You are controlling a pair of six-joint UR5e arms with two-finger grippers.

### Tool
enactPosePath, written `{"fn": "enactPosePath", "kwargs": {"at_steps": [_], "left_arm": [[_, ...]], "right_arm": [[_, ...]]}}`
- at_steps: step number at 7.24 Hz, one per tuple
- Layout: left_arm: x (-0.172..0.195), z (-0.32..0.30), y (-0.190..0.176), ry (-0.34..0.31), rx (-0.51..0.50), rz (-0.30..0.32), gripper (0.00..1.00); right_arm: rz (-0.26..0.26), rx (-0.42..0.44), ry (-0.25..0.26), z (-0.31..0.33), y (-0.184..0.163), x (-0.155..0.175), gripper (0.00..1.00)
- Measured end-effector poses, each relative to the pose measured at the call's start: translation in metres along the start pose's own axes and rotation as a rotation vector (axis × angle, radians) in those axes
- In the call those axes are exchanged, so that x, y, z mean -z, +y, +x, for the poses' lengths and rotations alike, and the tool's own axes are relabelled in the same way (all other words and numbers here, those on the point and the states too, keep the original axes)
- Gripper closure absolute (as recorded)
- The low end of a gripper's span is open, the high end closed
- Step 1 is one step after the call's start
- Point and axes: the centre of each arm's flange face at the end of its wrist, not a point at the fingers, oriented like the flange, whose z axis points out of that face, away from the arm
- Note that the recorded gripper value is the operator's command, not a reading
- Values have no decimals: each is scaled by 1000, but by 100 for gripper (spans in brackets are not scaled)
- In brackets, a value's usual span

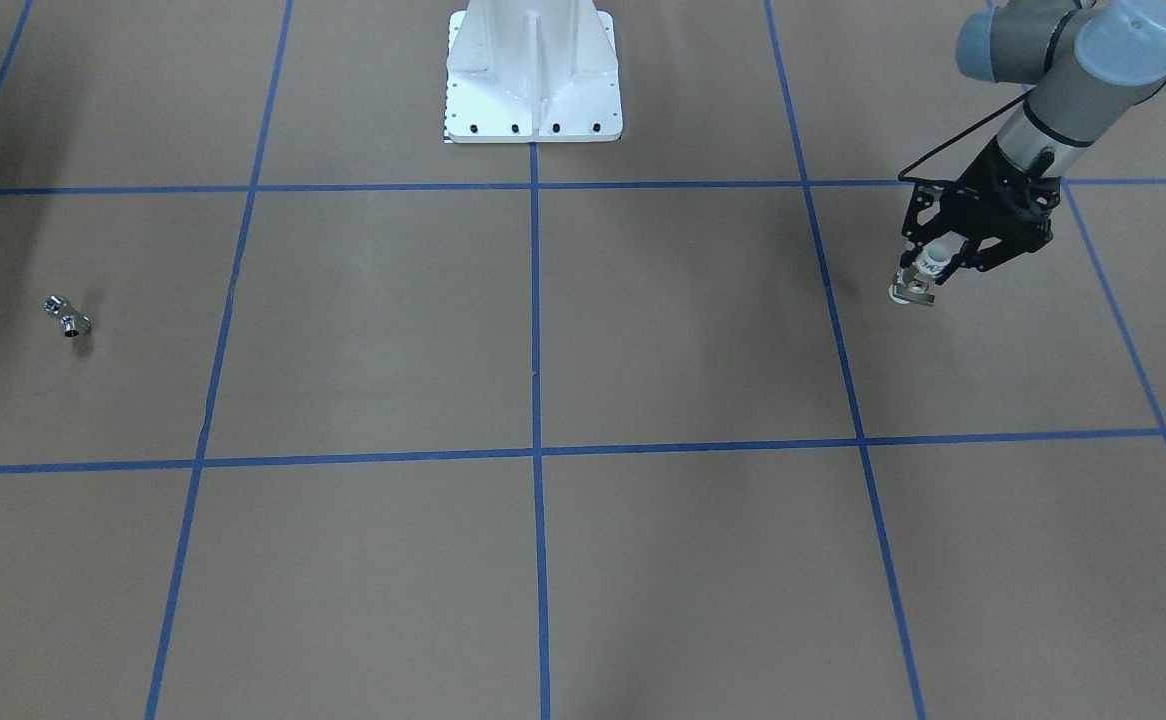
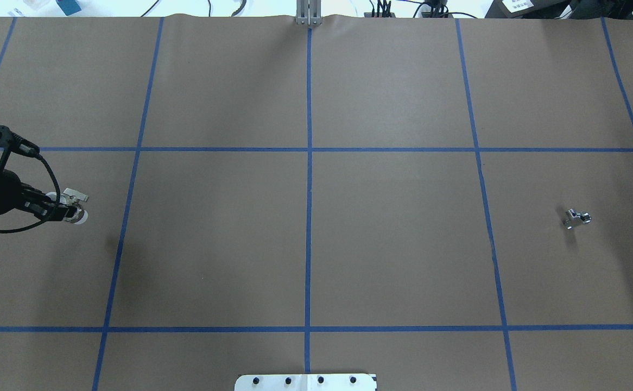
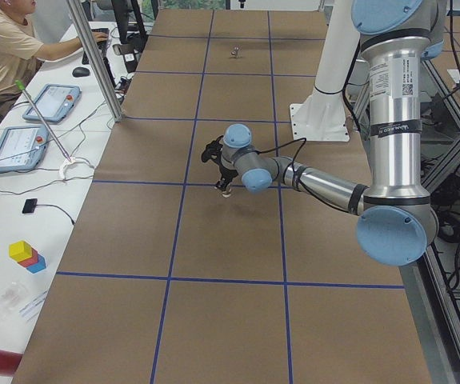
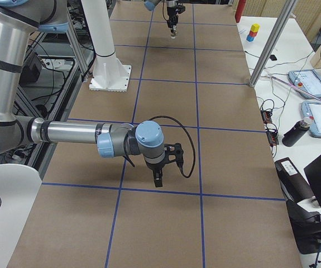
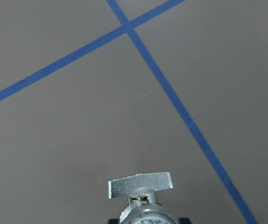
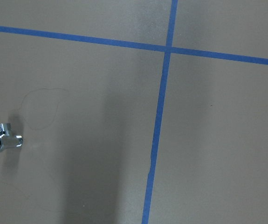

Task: Assemble PPR valve and pipe with both arms
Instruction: 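Carry the valve with the left gripper to the table center and set it upright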

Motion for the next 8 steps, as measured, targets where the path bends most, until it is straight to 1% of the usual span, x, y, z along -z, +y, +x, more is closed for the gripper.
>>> {"fn": "enactPosePath", "kwargs": {"at_steps": [2,4,6,8], "left_arm": [[10,56,-56,26,115,23,100],[8,145,-119,14,184,-2,100],[-13,239,-154,7,244,-24,100],[-49,304,-186,-15,290,-26,100]], "right_arm": [[-2,-2,0,1,0,-1,0],[-2,-3,0,1,0,-1,0],[-4,-5,0,2,1,-2,0],[-4,-6,0,2,1,-2,0]]}}
